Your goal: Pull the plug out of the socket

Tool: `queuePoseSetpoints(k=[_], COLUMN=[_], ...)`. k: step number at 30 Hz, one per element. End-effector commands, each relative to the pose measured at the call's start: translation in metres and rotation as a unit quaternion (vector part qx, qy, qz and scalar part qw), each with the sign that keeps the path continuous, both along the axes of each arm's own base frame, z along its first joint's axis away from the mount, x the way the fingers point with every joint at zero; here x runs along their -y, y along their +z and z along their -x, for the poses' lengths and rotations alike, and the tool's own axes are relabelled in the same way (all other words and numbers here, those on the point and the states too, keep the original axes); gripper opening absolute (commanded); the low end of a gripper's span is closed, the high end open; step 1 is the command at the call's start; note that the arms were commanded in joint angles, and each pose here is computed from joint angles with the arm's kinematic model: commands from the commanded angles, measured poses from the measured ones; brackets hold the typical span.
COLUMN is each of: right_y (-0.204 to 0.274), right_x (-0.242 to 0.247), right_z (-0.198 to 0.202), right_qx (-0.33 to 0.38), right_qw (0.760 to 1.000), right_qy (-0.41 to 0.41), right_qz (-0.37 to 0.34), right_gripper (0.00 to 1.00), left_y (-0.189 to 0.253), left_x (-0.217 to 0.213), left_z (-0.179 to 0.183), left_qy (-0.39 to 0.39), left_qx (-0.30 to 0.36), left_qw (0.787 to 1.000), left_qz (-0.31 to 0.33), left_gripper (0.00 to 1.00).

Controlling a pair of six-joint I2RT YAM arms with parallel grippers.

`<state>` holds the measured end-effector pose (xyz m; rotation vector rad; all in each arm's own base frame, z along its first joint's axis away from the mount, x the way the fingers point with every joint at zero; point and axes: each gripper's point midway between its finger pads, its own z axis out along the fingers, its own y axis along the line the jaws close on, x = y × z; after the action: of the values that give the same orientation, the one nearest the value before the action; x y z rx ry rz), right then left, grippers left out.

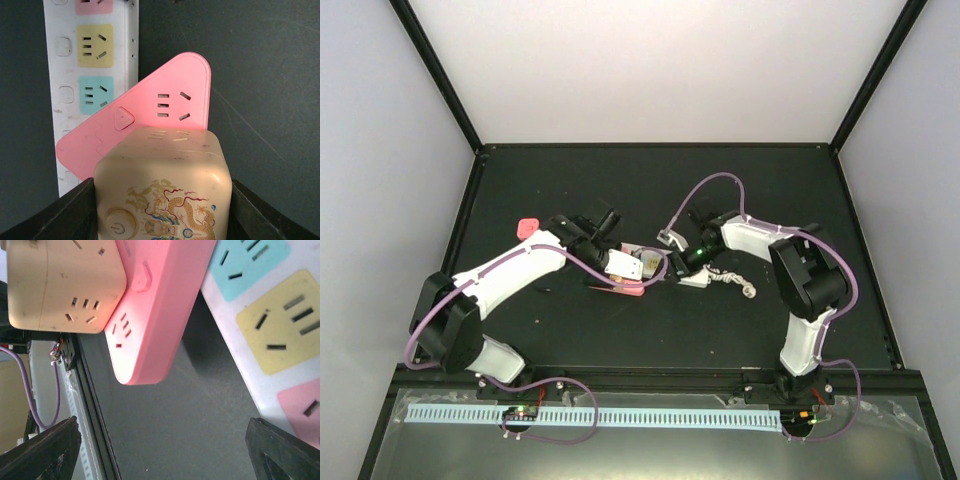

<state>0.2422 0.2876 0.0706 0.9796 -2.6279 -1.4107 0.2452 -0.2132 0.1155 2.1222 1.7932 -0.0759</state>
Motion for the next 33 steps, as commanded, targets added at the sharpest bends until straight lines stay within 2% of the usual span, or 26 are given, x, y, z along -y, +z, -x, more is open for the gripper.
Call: queuePoseSetpoints(k=[1, 7, 21, 33], right_y=[0.004, 0.013, -0.006, -0.005], right_x=[-0.010, -0.031, -0.053, -0.064], right_z=[-0.015, -0.004, 0.013, 0.016], right_qx=[0.010, -0.033, -0.108, -0.138], right_qw=[1.000, 0.997, 0.990, 0.972], right_qy=[-0.011, -0.010, -0.042, -0.101], right_qz=[-0.018, -0.068, -0.074, -0.159], right_gripper=[0.92, 0.87, 0.82, 0.70], left_y=[0.005, 0.006, 0.005, 0.006], left_x=[0.010, 0.009, 0.013, 0.016], left_z=[-0.013, -0.013, -0.015, -0.017], left_qy=[0.008, 0.009, 0.009, 0.006], left_qx=[0.018, 0.020, 0.017, 0.013], left_qw=[1.000, 1.000, 1.000, 1.000], left_qz=[0.021, 0.021, 0.023, 0.026], left_gripper=[0.36, 0.36, 0.35, 0.35])
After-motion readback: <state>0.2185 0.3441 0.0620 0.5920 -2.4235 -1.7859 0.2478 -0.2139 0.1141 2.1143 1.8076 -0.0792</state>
